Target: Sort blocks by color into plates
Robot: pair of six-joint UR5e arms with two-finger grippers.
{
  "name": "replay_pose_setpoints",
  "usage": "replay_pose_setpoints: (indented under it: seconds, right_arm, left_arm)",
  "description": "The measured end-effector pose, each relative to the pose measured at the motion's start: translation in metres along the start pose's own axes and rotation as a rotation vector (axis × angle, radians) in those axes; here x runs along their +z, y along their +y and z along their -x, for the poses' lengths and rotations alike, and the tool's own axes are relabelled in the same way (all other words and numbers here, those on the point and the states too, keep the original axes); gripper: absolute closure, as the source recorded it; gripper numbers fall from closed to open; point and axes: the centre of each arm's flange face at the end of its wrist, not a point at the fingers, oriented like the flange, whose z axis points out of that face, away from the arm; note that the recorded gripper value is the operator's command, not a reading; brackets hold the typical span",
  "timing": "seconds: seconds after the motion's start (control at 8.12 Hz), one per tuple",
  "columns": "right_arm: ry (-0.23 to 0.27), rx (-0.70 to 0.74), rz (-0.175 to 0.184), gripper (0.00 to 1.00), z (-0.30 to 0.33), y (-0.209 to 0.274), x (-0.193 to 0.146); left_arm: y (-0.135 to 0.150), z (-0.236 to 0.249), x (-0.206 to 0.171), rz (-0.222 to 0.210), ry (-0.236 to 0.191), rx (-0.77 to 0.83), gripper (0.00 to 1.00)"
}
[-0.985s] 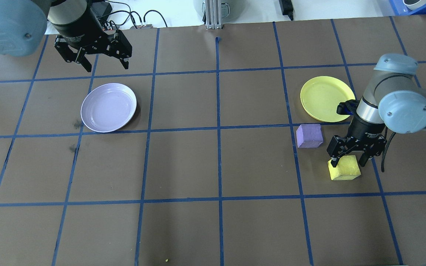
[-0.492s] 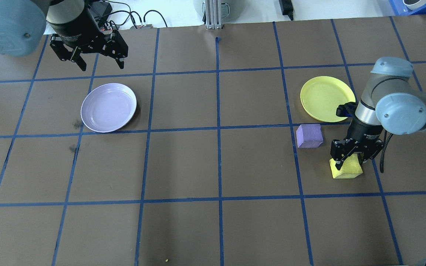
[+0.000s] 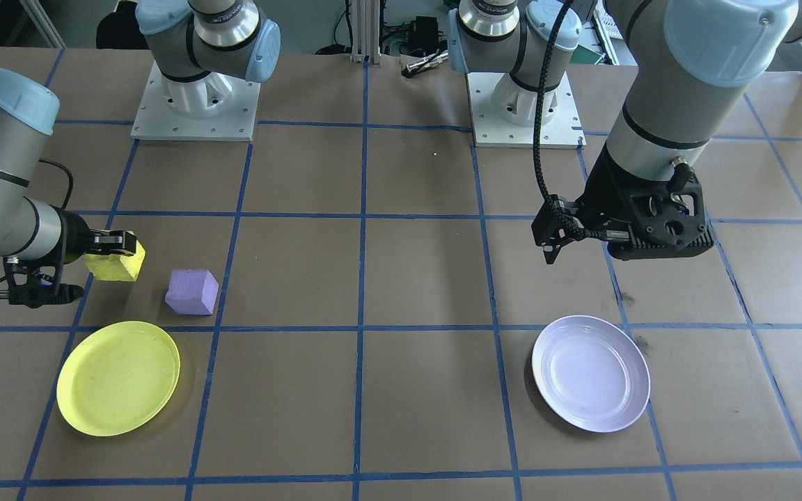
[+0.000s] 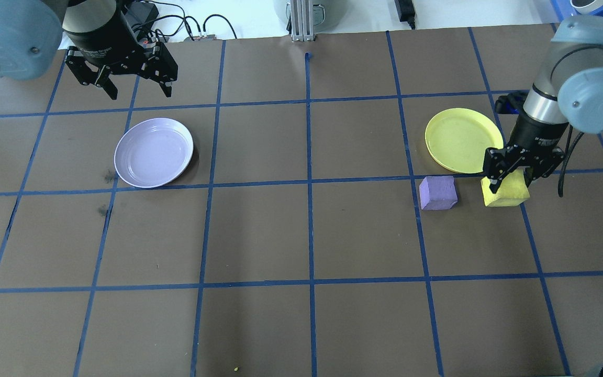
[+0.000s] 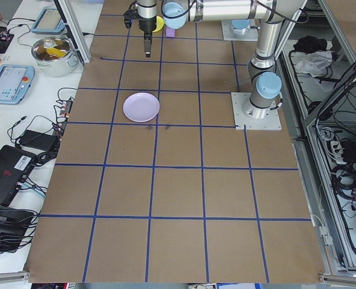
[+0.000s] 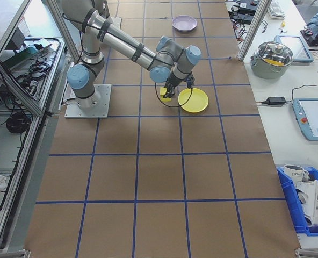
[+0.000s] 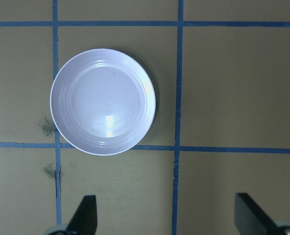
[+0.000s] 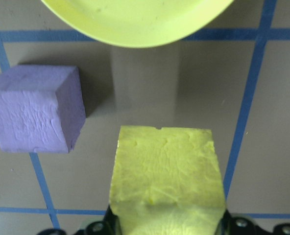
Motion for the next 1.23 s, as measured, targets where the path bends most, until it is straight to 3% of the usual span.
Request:
replay_pose_setpoints:
  seconds: [0.37, 0.62, 0.98, 1.23]
  right_arm:
    - [-0.037, -0.008, -0.075, 0.59, 0.008, -0.068, -0.042]
    - [-0.042, -0.029, -0.087, 0.54, 0.015, -0.118, -0.035]
    - [-0.032, -0.034, -0.1, 0.0, 0.014, -0.144, -0.02]
    - [-0.039, -0.041, -0.101, 0.0, 0.015, -0.144, -0.018]
  left_arm:
    - [-0.002, 0.0, 0.001, 0.002, 0.001, 0.0, 0.0]
    - [-0.002, 0.0, 0.001, 0.0, 0.001, 0.0, 0.0]
    - [-0.003, 0.002, 0.001, 0.001, 0.002, -0.004, 0.0]
    - [-0.004, 0.004, 0.001, 0.001, 0.001, -0.008, 0.0]
